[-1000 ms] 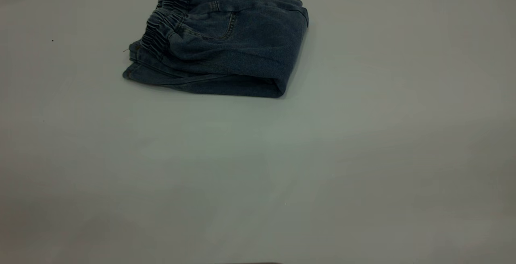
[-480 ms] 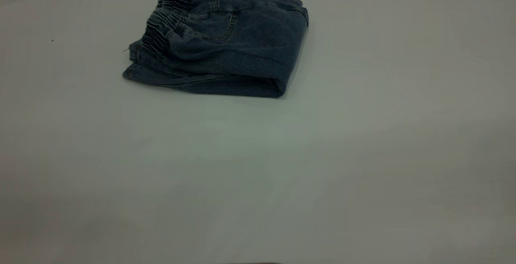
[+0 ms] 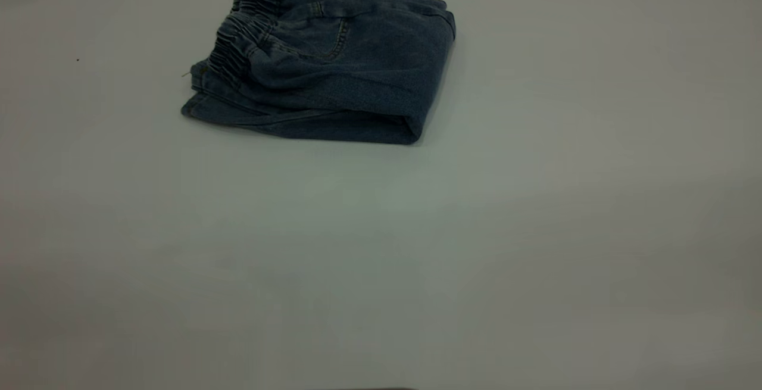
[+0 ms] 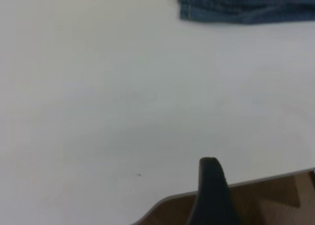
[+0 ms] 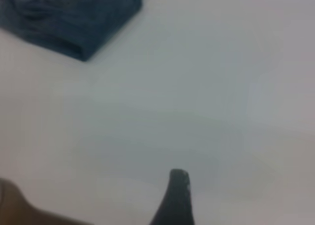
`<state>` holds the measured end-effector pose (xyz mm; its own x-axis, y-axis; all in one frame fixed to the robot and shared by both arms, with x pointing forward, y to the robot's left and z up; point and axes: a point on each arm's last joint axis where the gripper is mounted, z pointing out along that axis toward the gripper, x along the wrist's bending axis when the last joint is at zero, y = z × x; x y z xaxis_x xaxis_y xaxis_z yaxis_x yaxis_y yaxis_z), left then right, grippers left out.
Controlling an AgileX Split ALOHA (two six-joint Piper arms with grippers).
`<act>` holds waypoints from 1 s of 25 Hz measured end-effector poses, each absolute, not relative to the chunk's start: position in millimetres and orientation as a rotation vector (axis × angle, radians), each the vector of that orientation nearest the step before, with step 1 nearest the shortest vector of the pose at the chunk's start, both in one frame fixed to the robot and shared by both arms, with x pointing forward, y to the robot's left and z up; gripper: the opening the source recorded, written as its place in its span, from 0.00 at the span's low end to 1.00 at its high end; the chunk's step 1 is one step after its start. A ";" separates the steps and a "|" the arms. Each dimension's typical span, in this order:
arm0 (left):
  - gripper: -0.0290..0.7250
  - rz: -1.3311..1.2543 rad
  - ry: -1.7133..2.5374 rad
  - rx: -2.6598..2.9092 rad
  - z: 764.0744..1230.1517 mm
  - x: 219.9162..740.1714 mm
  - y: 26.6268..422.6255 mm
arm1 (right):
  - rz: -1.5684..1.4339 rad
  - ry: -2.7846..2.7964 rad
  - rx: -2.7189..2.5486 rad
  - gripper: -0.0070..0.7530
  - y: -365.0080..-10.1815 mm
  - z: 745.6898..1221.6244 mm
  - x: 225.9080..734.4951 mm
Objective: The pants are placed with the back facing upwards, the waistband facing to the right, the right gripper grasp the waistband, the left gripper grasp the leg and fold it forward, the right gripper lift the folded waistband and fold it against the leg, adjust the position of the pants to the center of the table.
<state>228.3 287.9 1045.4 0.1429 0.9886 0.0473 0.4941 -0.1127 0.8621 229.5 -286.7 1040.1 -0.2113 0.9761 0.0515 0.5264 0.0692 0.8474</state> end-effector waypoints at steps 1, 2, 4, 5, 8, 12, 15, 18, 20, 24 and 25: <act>0.64 0.877 1.440 1.709 1045.3 228.3 287.9 | 1.038 1.781 1.505 0.78 -286.5 1040.1 229.8; 0.64 0.876 1.440 1.710 1045.2 228.2 287.9 | 1.029 1.762 1.520 0.78 -286.3 1040.1 230.0; 0.64 0.875 1.439 1.711 1045.2 228.2 287.9 | 1.013 1.728 1.548 0.78 -285.8 1040.1 230.5; 0.64 0.872 1.434 1.714 1045.2 228.1 288.0 | 1.007 1.717 1.556 0.78 -285.7 1040.1 230.7; 0.64 0.856 1.406 1.731 1045.2 227.8 288.3 | 0.999 1.701 1.568 0.78 -285.5 1040.1 231.0; 0.64 0.854 1.399 1.733 1045.1 227.5 288.3 | 0.999 1.701 1.568 0.78 -285.5 1040.1 231.0; 0.64 0.854 1.399 1.733 1045.1 227.5 288.3 | 0.999 1.701 1.568 0.78 -285.5 1040.1 231.0; 0.64 0.854 1.399 1.733 1045.1 227.5 288.3 | 0.999 1.701 1.568 0.78 -285.5 1040.1 231.0; 0.64 0.854 1.399 1.733 1045.1 227.5 288.3 | 0.999 1.701 1.568 0.78 -285.5 1040.1 231.0; 0.64 0.854 1.399 1.733 1045.1 227.5 288.3 | 0.999 1.701 1.568 0.78 -285.5 1040.1 231.0; 0.64 0.854 1.399 1.733 1045.1 227.5 288.3 | 0.999 1.701 1.568 0.78 -285.5 1040.1 231.0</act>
